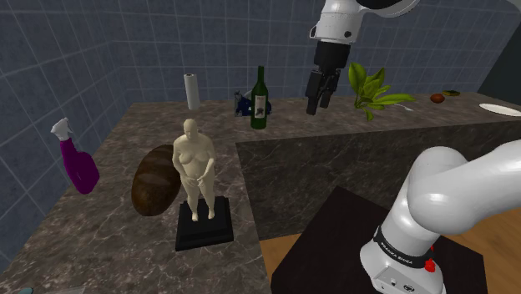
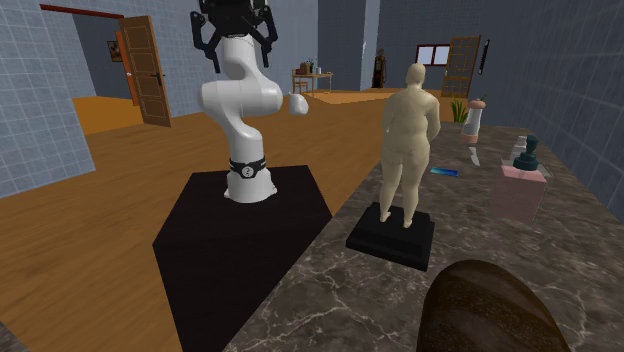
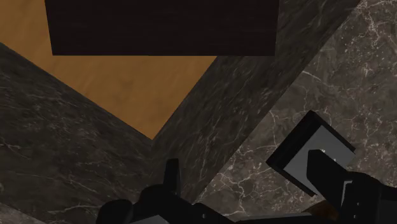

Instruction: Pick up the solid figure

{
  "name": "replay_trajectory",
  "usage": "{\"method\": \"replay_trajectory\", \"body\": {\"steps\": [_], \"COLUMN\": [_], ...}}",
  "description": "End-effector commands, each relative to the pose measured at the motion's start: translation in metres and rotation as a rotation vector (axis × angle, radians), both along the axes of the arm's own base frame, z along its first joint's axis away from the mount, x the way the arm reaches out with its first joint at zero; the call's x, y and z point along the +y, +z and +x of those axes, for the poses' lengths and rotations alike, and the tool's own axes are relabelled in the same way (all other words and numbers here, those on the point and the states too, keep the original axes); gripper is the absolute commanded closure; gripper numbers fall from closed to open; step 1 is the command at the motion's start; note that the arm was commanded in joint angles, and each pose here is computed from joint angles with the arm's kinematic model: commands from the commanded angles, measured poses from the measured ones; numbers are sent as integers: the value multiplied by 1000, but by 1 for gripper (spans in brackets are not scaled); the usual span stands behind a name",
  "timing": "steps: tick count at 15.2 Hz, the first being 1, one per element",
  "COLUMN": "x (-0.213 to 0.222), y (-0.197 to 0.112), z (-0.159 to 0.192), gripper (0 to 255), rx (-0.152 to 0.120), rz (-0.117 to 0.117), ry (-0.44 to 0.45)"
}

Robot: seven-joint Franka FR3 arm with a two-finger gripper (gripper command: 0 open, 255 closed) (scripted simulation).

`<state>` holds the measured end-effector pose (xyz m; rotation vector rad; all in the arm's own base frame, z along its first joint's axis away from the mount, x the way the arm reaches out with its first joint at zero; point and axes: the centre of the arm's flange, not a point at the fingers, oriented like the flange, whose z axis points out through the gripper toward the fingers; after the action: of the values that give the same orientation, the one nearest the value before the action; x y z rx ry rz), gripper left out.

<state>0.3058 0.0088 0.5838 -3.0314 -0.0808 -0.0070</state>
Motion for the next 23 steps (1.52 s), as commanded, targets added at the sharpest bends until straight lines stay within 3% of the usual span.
{"method": "replay_trajectory", "body": {"steps": [1,12,23], "x": [0,108,228], "y": [0,-34,-55], "z": [0,54,87], "gripper": [0,0,0], "rx": [0,-191,-383], "rz": [0,41,82], "ry": [0,237,474]}}
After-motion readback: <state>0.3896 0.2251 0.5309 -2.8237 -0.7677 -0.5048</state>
